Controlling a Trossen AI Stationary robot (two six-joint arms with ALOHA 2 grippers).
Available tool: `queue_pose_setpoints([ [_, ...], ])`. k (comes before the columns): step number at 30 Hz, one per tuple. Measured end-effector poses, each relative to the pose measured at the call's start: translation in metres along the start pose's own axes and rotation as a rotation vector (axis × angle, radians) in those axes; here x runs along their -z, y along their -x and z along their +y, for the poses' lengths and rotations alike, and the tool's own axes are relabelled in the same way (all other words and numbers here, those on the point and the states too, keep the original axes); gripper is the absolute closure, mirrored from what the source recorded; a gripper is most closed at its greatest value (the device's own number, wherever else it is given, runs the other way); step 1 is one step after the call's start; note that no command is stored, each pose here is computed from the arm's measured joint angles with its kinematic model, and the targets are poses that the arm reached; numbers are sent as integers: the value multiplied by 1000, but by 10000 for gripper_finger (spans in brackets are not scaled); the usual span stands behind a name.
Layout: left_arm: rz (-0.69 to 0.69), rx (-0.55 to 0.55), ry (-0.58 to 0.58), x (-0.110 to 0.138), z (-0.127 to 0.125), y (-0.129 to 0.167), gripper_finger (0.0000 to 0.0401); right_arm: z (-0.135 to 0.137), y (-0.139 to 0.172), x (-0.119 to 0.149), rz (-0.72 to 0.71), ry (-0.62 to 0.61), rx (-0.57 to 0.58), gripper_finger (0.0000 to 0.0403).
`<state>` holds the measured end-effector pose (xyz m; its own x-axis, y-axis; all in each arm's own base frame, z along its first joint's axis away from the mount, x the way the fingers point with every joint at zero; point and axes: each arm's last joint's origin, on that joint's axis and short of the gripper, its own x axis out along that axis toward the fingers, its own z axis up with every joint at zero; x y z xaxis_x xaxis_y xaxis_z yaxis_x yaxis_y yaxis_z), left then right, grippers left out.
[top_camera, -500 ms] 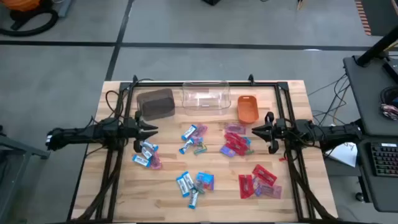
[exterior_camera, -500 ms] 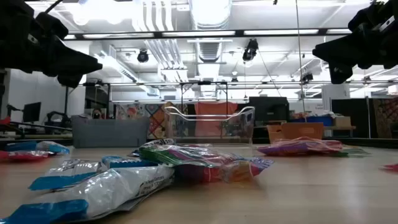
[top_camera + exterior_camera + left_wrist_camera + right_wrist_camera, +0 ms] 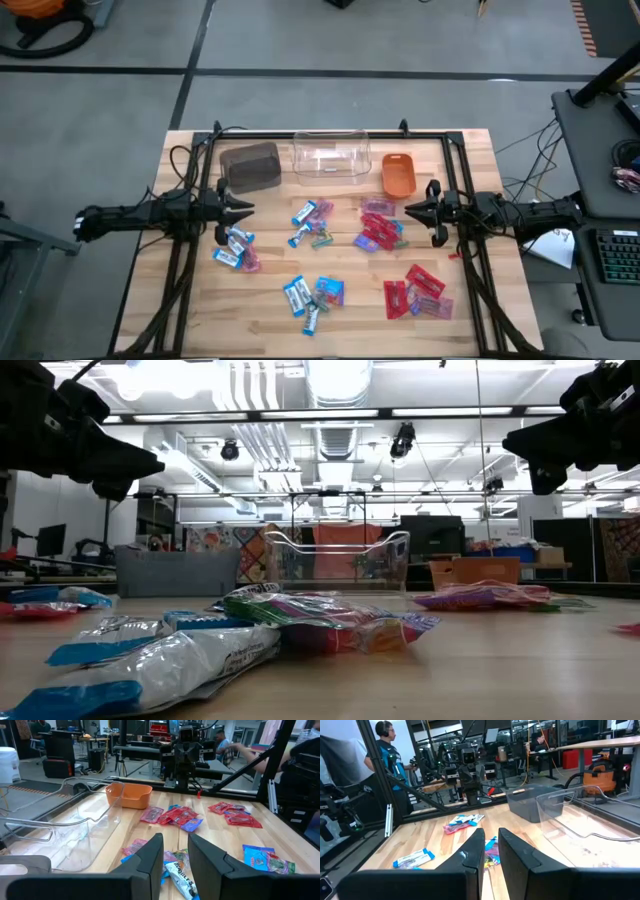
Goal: Sort candy
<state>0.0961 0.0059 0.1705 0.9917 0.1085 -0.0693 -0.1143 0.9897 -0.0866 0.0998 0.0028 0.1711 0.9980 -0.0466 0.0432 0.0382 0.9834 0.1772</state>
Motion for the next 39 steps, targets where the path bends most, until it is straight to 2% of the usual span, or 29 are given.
queue_pose_setpoints([
  [39, -9, -2, -7, -1, 0, 0, 327, 0, 0, 0, 0, 0, 0, 355],
])
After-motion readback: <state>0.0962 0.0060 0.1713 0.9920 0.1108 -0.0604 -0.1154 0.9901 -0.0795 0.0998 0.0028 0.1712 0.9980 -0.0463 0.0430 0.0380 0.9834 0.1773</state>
